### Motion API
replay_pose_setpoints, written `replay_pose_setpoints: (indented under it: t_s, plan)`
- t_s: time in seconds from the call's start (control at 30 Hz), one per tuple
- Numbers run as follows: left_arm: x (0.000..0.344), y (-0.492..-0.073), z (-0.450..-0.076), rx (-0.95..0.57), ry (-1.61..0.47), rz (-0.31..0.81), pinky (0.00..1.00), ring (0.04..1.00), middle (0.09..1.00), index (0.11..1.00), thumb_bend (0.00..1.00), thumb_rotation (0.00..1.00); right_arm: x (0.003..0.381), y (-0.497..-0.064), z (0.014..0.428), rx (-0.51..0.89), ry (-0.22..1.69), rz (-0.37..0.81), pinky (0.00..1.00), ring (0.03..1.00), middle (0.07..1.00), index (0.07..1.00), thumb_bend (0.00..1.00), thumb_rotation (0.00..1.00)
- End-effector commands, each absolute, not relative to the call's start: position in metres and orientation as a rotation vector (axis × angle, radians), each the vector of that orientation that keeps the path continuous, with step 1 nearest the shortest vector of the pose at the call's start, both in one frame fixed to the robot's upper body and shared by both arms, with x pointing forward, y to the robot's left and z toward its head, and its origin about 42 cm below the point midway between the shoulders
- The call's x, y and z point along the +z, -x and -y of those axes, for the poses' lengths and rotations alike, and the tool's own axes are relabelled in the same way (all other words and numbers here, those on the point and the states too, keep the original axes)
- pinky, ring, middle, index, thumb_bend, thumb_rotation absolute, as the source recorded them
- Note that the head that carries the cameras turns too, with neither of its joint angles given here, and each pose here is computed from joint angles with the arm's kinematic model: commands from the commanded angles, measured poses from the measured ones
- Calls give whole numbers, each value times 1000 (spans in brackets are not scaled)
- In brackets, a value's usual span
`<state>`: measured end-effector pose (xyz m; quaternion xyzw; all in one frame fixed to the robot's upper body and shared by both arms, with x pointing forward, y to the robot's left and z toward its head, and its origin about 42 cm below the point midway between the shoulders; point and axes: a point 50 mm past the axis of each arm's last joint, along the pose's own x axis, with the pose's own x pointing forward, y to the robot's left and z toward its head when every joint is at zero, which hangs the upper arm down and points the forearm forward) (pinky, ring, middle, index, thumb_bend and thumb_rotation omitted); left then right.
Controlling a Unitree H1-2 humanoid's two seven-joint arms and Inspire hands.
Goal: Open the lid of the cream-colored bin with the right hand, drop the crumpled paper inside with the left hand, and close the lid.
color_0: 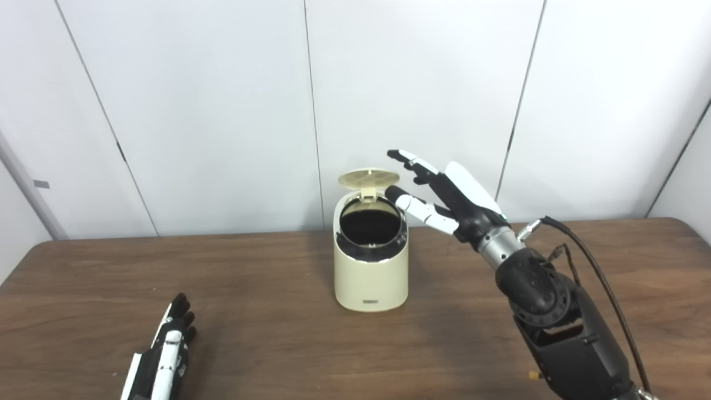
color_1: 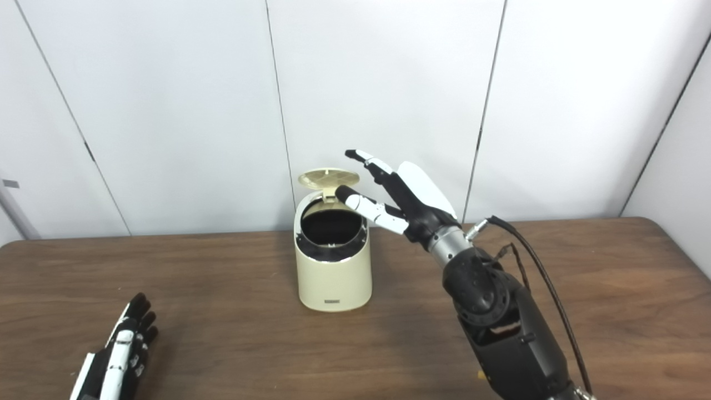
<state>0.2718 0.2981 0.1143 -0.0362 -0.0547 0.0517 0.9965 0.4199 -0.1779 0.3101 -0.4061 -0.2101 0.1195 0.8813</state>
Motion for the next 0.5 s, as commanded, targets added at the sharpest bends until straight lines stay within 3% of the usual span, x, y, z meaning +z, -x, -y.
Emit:
replay_pose_setpoints:
  t_s: [0.0, 0.47]
  plan:
    - [108, -267, -293, 103, 85, 96, 1000, 1000, 1000, 1000, 335, 809, 340, -426, 175, 236, 892, 520, 858, 932, 935, 915, 510, 985]
    - [106, -267, -292, 95, 84, 94, 1000, 1000, 1000, 1000, 336, 783, 346, -439, 164, 288, 983, 493, 858, 953, 920, 890, 590, 982]
